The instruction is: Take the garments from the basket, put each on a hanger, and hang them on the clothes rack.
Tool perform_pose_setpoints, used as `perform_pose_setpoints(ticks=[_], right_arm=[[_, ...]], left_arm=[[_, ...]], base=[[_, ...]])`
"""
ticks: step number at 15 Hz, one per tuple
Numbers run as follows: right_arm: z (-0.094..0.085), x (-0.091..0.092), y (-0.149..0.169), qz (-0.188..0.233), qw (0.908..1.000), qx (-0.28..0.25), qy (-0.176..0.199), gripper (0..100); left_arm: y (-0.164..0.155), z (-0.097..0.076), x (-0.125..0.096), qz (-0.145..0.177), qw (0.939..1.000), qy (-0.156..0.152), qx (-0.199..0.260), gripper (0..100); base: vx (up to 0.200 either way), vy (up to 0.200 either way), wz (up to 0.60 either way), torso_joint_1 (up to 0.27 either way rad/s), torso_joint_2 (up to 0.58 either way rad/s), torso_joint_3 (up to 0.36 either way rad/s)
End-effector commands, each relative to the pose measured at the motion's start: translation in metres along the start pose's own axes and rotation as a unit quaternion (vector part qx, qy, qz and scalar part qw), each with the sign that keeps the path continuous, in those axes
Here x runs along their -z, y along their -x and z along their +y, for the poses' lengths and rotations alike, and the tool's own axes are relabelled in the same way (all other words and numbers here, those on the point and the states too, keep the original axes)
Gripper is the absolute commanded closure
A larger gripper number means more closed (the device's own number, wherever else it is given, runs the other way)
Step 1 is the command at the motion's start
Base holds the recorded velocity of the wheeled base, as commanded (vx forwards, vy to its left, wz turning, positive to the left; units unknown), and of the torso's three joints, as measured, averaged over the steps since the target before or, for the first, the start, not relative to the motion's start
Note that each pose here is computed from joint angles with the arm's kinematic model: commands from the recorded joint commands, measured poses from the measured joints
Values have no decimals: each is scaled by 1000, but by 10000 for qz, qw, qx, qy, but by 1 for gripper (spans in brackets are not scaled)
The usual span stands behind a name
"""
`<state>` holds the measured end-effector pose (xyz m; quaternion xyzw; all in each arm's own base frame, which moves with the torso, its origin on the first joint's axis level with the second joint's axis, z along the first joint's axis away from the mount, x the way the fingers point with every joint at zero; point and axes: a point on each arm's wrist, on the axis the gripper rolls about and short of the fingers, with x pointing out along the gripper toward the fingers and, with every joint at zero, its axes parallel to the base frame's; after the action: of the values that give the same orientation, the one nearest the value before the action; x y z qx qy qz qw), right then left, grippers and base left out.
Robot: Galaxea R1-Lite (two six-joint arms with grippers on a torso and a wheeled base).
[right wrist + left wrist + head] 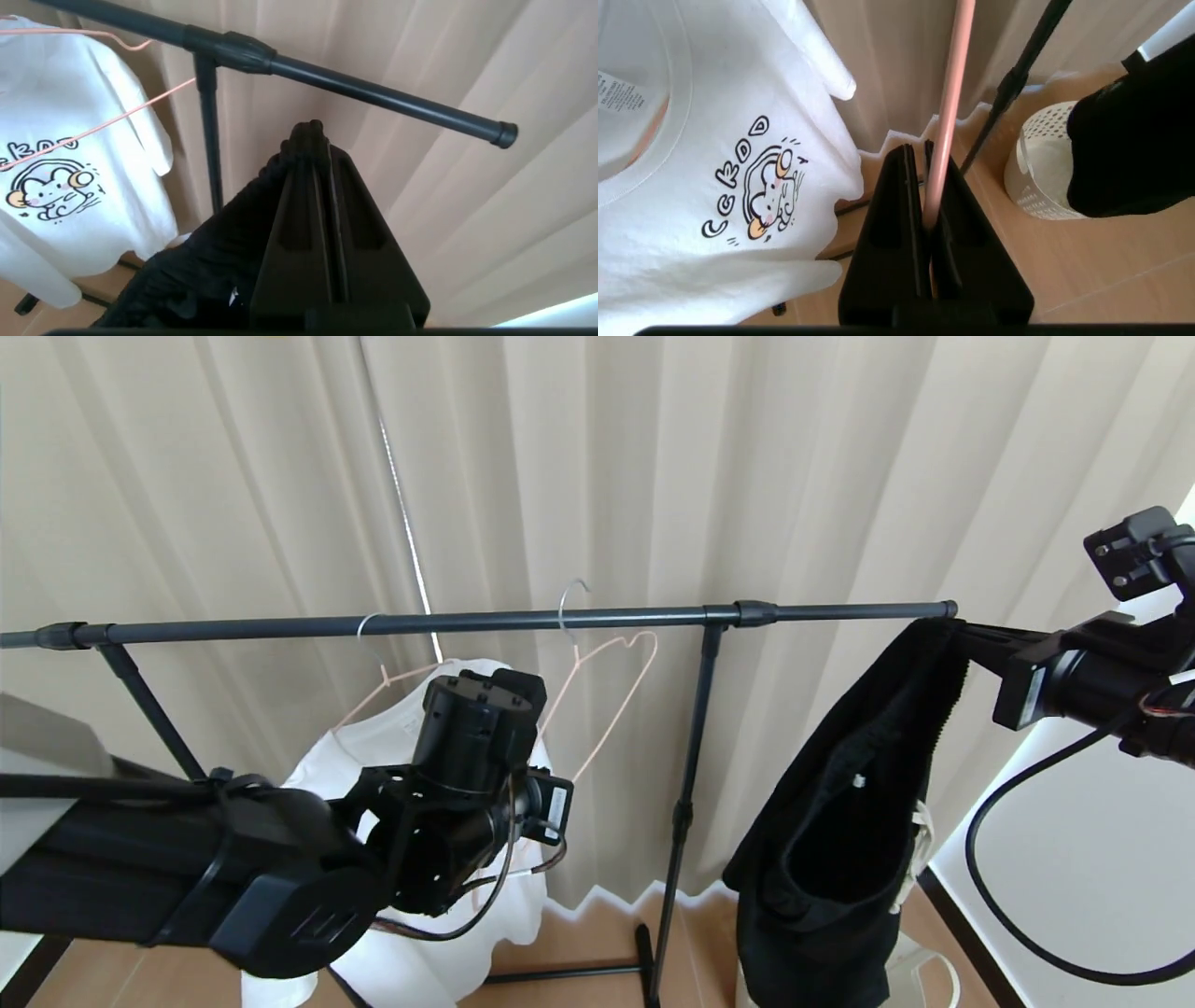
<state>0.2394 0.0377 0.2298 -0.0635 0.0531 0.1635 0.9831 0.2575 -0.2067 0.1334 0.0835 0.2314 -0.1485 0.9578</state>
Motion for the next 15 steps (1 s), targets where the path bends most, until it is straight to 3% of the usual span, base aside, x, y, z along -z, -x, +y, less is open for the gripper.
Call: perform_pose_setpoints(ticks=[1,3,5,9,15], right_arm=[[32,-4,2,-25,10000,-19,94,100],[47,-5,2,-18,9998,169,122,100],[61,9,-3,269,9995,181,44,100],[61,3,-5,-46,9978,659,86,100],[64,-1,-3,-93,9955,934,84,100]], left_arm=[[39,12,15,-178,9983,-123,538,100],[46,11,33,-62,9962,-211,841,100],[49,12,45,-164,9956,-284,877,100],[50,13,47,-419,9930,-497,990,100],[53,14,51,-647,9916,-448,1030,100]], base=[[0,0,0,0,0,0],[0,0,0,0,0,0],[0,0,0,0,0,0],[0,0,0,0,0,0],[0,0,0,0,0,0]])
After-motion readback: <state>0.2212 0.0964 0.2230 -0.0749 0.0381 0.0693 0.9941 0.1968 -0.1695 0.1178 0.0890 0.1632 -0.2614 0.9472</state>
